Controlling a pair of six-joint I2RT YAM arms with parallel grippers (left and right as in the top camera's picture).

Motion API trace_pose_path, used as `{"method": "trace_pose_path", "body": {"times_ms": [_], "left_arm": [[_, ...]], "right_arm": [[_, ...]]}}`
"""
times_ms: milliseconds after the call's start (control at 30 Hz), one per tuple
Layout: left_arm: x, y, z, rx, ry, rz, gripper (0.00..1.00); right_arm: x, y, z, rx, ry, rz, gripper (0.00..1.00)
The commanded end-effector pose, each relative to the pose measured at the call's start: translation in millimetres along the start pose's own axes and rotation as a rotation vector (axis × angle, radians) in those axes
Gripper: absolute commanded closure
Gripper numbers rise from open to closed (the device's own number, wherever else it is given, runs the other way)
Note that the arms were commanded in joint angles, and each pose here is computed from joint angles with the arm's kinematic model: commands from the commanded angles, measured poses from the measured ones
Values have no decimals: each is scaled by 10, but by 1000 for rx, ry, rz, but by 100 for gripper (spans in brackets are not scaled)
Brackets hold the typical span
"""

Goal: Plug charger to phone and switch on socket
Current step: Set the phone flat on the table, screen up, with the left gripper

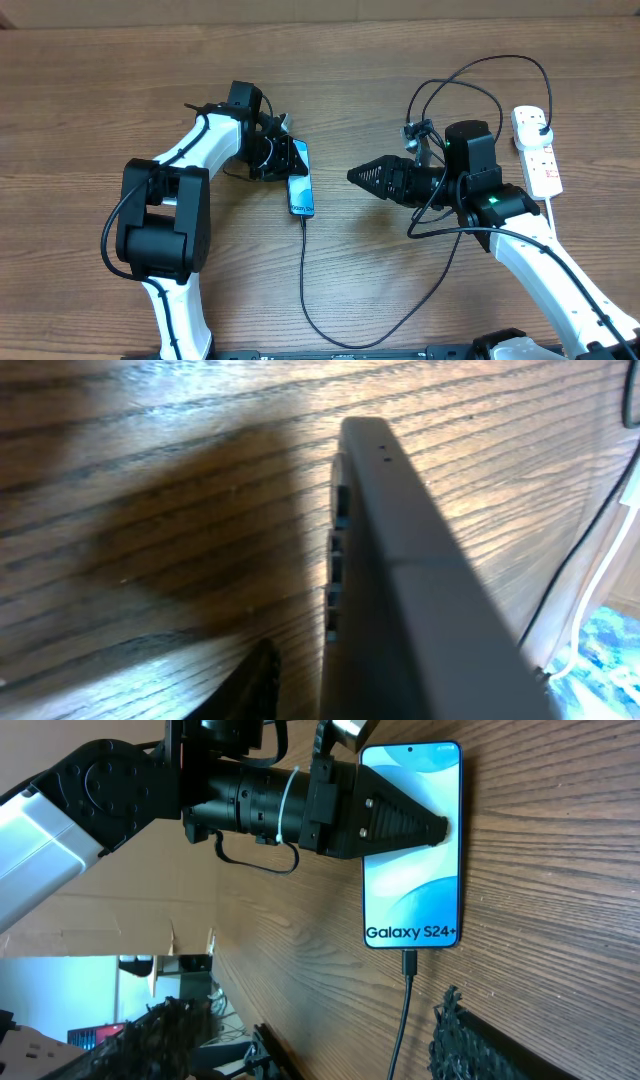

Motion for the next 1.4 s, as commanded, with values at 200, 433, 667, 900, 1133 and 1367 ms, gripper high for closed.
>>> {"method": "trace_pose_path", "body": {"times_ms": [200, 433, 667, 900, 1133, 1367], "left_arm": [[1, -10, -11, -23, -4, 10, 69], [1, -11, -11, -23, -4, 10, 68], [2, -11, -11, -22, -4, 9, 67], [2, -10, -11, -23, -4, 10, 69], [0, 23, -13, -69, -7, 6, 68], [-3, 69, -18, -134, -12, 2, 68]], "right_arm": [[-13, 8, -6, 0, -6, -12, 22], [-13, 8, -6, 0, -6, -12, 22], [-13, 8, -6, 0, -6, -12, 22], [-13, 8, -6, 0, -6, -12, 22], [-13, 8, -6, 0, -6, -12, 22], [-12, 8, -6, 0, -6, -12, 22]]}}
Point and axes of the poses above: each gripper's point midway between its finger pads, its own z axis out along the fingers, its own y axis along the line the jaws close on, x = y × z, the point moved 10 cm from there along -z, back along the fingers, and after that the axes turned 10 degrees about z, right-handed, at the moved point
